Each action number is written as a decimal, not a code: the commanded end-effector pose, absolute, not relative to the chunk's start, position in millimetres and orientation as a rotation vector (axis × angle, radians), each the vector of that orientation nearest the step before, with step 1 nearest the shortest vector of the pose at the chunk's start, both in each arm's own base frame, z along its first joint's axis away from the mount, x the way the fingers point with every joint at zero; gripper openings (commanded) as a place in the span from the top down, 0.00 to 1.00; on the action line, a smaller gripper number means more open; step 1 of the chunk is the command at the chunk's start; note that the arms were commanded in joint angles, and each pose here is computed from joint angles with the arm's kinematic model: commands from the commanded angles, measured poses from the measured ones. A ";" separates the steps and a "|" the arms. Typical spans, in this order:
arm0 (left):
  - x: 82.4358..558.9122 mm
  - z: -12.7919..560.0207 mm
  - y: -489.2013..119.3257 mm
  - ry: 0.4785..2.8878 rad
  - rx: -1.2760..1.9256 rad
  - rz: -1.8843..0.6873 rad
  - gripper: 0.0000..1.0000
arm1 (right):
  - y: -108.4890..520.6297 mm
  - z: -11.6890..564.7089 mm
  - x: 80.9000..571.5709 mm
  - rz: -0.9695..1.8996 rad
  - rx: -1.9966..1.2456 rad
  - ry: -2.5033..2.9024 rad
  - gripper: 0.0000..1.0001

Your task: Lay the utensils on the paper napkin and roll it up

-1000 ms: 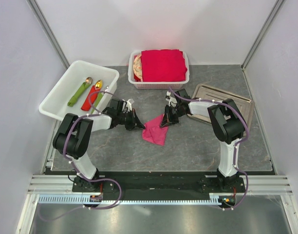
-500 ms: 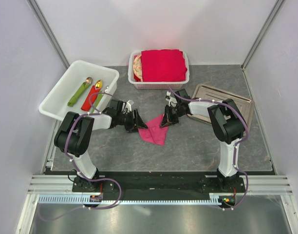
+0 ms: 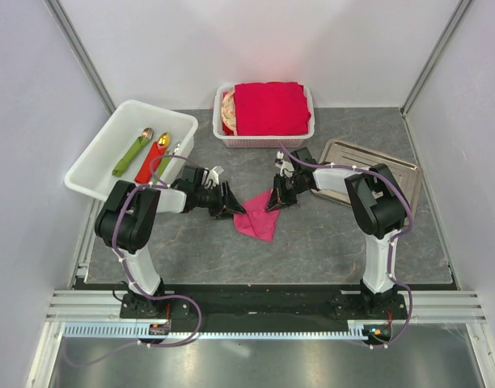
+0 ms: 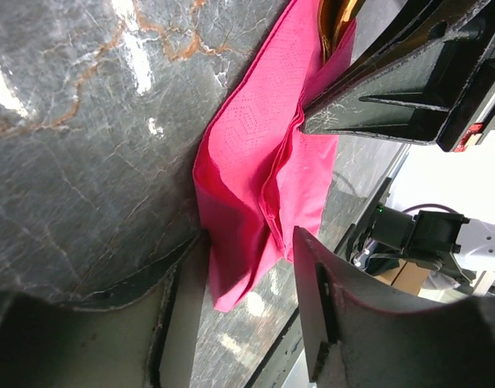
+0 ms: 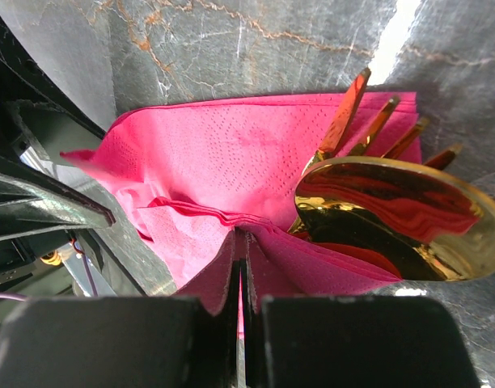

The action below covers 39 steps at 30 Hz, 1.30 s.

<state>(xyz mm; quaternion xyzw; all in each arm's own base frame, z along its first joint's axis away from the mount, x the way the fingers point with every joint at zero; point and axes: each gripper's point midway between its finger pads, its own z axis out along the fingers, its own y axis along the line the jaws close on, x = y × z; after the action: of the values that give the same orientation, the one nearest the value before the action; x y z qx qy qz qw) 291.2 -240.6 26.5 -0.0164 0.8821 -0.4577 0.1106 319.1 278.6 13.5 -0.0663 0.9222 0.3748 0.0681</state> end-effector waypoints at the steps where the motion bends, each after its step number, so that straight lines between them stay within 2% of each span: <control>1: 288.1 -3.4 -231.6 2.681 -0.116 -1.232 0.49 | 255.6 -34.6 313.5 0.901 -0.172 2.886 1.00; 6: 292.4 -6.0 -221.3 2.713 -0.121 -1.103 0.51 | 255.8 -33.4 313.4 0.903 -0.176 2.883 1.00; 9: 293.0 -3.5 -205.3 2.729 -0.086 -0.943 0.44 | 255.4 -33.7 313.1 0.901 -0.175 2.883 1.00; 12: 292.0 -3.8 -200.8 2.731 -0.037 -0.876 0.44 | 254.8 -35.2 312.1 0.900 -0.178 2.887 1.00; 15: 288.7 -8.5 -207.1 2.762 -0.001 -0.868 0.50 | 255.6 -34.5 311.8 0.903 -0.179 2.886 1.00; 18: 288.7 -11.6 -214.2 2.781 0.035 -0.872 0.60 | 255.4 -34.8 311.3 0.902 -0.176 2.888 1.00; 22: 288.4 -6.3 -225.6 2.764 0.104 -0.948 0.84 | 254.4 -34.4 311.9 0.898 -0.180 2.885 1.00; 25: 287.8 15.9 -227.8 2.630 0.072 -1.039 0.98 | 255.3 -34.1 311.2 0.903 -0.179 2.886 1.00; 27: 288.3 36.7 -233.6 2.529 0.096 -1.103 0.98 | 255.4 -34.0 311.2 0.903 -0.177 2.887 1.00; 28: 288.5 36.5 -234.2 2.536 0.082 -1.112 0.91 | 255.4 -34.0 311.1 0.903 -0.175 2.887 1.00; 31: 285.5 18.3 -229.0 2.629 0.002 -1.072 0.53 | 255.4 -33.3 312.6 0.904 -0.173 2.884 1.00; 39: 282.3 11.2 -242.2 2.651 -0.059 -1.226 0.48 | 255.6 -32.4 311.8 0.904 -0.180 2.882 1.00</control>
<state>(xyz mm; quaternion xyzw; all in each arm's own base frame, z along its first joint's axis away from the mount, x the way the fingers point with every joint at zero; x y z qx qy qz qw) 283.5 -241.5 25.1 -0.0002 0.8996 -0.4180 0.1262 318.4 281.2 13.2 -0.0671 0.9206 0.3789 0.0665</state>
